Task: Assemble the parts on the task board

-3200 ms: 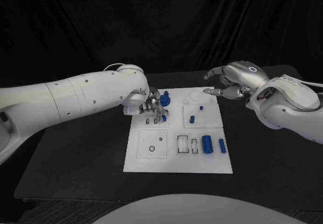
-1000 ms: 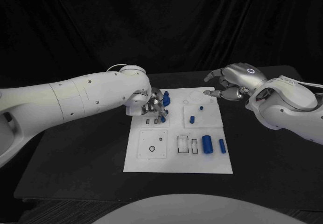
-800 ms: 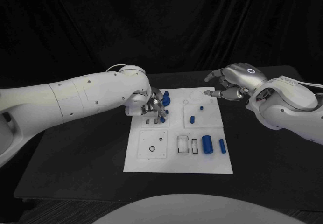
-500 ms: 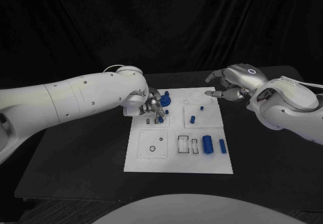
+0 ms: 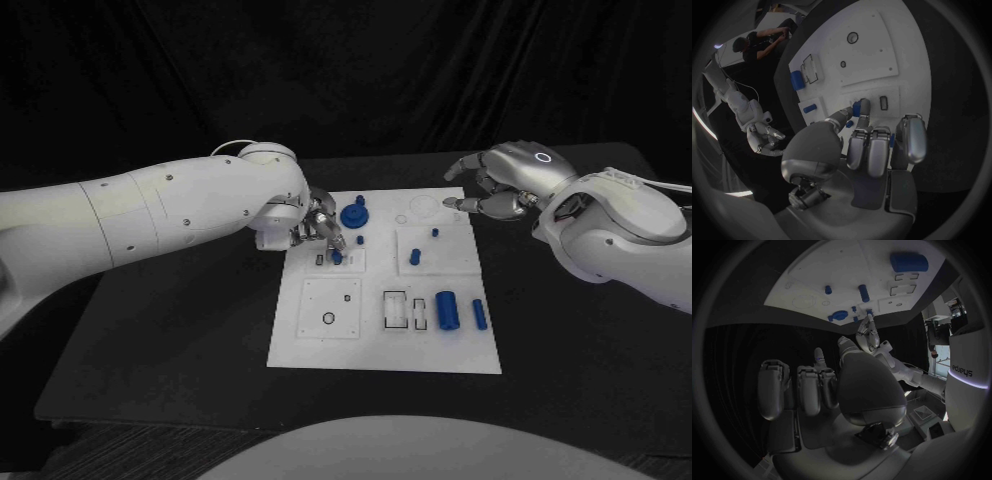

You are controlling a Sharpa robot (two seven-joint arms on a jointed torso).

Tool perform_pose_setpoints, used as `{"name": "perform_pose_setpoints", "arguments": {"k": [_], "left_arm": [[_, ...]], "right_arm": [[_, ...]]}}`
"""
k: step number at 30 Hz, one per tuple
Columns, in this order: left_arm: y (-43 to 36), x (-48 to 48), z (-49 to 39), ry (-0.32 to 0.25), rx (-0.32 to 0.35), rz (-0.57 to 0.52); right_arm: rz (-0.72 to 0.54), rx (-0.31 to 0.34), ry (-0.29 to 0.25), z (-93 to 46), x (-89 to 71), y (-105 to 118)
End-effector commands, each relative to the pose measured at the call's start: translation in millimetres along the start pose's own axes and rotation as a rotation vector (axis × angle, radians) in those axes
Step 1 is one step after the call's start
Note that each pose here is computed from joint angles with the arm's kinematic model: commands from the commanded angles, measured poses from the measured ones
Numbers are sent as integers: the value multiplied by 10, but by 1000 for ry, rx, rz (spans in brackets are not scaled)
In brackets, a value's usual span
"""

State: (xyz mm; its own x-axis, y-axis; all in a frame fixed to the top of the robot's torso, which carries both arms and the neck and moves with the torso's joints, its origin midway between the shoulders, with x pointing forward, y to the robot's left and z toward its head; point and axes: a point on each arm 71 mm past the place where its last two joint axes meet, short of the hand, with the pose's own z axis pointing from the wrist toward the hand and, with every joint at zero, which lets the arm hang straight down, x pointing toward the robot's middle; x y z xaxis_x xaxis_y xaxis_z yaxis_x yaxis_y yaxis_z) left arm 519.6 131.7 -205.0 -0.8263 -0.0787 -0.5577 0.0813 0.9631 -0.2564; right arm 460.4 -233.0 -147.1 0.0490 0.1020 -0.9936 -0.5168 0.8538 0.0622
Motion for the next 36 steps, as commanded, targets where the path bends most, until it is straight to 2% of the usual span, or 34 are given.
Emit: {"name": "perform_pose_setpoints", "arguments": {"k": [1, 9, 19, 36], "left_arm": [[5, 9, -6, -5, 0, -12], [63, -5, -20, -23, -12, -28], [92, -2, -56, -68, -15, -60], [100, 14, -63, -62, -20, -57]], "right_arm": [[-7, 21, 15, -6, 20, -16], [-8, 25, 30, -11, 39, -18], [-7, 29, 42, -13, 62, -16], [-7, 36, 55, -14, 94, -18]]}}
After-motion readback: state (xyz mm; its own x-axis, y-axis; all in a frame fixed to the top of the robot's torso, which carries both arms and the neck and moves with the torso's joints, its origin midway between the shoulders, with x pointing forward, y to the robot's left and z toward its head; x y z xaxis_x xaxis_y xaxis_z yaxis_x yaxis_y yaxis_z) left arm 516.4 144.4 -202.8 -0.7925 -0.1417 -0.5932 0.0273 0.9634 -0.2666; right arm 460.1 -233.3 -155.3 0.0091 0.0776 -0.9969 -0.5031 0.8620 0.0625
